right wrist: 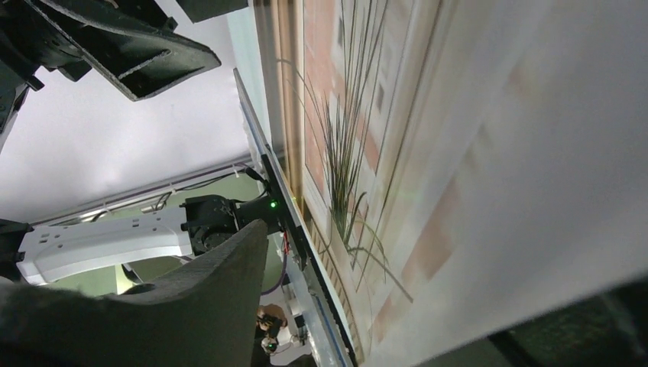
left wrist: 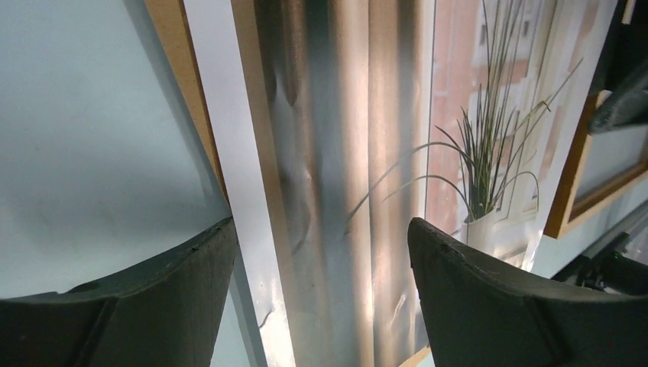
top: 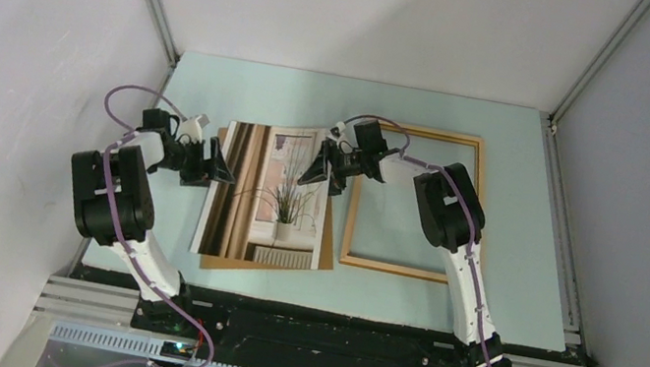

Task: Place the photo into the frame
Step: Pick up the photo at the center of the board.

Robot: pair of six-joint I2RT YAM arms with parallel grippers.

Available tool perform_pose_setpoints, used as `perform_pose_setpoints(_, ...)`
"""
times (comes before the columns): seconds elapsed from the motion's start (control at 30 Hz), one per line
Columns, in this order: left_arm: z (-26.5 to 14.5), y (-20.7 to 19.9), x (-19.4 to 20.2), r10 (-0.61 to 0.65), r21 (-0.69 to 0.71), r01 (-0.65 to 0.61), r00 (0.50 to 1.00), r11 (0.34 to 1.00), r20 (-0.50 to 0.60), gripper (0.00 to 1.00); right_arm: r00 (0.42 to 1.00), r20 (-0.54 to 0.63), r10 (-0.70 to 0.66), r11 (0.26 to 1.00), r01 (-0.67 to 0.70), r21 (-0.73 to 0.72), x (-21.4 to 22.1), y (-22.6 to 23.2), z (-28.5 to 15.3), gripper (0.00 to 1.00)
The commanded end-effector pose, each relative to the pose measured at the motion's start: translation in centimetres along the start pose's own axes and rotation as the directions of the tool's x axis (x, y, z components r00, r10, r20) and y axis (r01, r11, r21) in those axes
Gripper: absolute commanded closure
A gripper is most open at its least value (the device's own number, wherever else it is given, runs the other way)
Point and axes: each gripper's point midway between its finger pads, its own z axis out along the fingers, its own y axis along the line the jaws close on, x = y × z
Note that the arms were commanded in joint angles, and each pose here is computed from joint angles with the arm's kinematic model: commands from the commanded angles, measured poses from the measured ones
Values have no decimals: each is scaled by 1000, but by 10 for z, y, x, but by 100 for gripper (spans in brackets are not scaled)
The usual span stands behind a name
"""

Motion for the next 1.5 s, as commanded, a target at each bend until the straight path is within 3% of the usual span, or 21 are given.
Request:
perform_pose_setpoints(0.0,-9,-30,0,49,120,-52,998,991,26,16,1000,-7,-24,999,24,-40,-2,3,2,42)
perform_pose_setpoints(0.23,-18,-23,-6,77,33,-79,996,996,49,14,995,44,-87,996,88,-14,-12,16,-15,77)
perform_pose_setpoints(0.47,-48,-16,-42,106,-144,-84,983,986,149,6,984,118,-134,991,130,42,-23,37,-39,90)
perform_pose_setpoints(0.7,-94,-62,-80,266,-330,-168,923,929,278,0,962,199,-185,979,164,116,-28,63,-61,95)
perform_pose_setpoints(1.0,-101,-206,-89,539,-405,-402,779,821,320,0,931,296,-212,965,151,215,-34,77,-90,94)
perform_pose_setpoints(1.3,-80,-315,-67,755,-450,-616,599,647,267,0,914,337,-228,959,151,238,-38,85,-107,92)
perform_pose_setpoints(1.47,-51,-336,-48,812,-468,-676,550,569,195,0,909,368,-194,970,123,207,-43,87,-120,92)
